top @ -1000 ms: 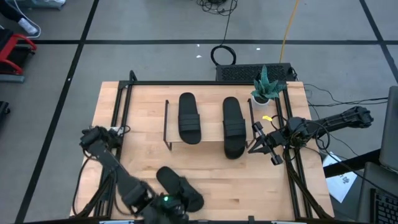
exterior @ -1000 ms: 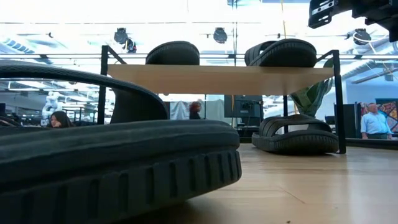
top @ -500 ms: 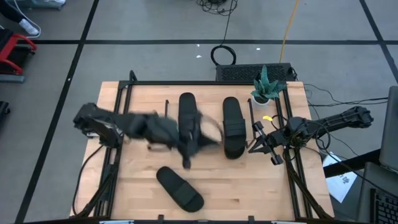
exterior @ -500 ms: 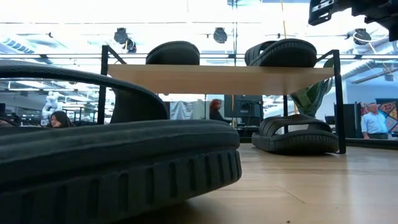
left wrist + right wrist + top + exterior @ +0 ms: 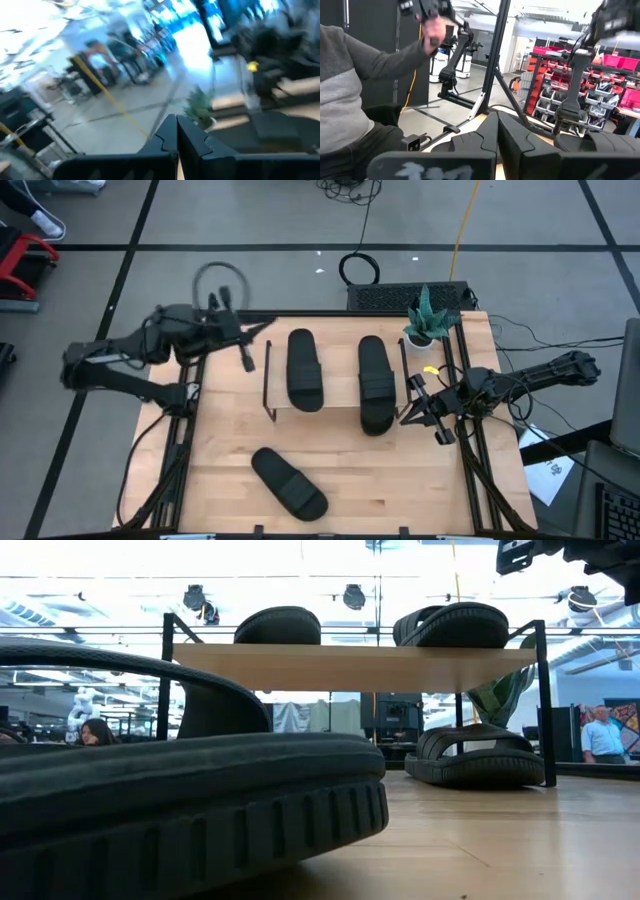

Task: Pick and place slides into the shelf
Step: Put the black slide under the shelf

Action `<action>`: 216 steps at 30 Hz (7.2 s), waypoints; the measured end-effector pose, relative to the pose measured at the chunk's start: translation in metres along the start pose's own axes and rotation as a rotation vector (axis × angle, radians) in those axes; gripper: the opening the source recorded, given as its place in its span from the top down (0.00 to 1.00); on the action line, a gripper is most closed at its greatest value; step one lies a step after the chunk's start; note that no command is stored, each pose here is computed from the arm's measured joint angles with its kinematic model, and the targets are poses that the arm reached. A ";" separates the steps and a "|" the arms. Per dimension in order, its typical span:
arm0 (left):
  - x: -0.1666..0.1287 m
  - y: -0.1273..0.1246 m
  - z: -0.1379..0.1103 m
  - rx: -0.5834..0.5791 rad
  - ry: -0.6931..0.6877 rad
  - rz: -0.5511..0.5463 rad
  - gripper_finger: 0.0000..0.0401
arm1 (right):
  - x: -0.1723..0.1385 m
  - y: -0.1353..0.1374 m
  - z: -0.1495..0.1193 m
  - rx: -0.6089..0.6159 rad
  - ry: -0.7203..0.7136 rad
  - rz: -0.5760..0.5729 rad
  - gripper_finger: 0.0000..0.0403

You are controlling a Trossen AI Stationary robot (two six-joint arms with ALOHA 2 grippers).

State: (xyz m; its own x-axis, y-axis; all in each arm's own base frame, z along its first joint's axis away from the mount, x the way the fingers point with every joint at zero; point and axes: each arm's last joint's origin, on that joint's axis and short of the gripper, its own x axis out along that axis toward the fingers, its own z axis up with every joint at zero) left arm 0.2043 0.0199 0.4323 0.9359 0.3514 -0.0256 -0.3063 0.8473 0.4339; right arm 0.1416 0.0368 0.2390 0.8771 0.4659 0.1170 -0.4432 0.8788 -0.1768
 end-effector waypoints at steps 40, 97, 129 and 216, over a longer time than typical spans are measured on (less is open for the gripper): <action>-0.083 -0.105 -0.222 -0.178 -0.323 -0.239 1.00 | 0.000 0.001 -0.010 -0.150 0.104 -0.002 1.00; -0.081 -0.105 -0.226 -0.304 -0.237 -0.175 0.95 | 0.156 0.115 -0.050 -0.309 0.533 -0.319 0.83; -0.081 -0.105 -0.226 -0.388 -0.229 -0.186 0.95 | 0.287 0.127 -0.116 -0.414 0.673 -0.236 0.41; -0.081 -0.105 -0.226 -0.450 -0.226 -0.193 0.95 | 0.235 0.092 -0.107 -0.269 0.915 -1.016 1.00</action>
State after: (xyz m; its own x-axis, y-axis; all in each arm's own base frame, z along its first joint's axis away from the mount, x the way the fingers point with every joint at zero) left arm 0.1208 -0.0075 0.1858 0.9815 0.1201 0.1494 -0.1230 0.9923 0.0105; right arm 0.3270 0.2163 0.1461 0.6444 -0.6804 -0.3489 0.4103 0.6927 -0.5931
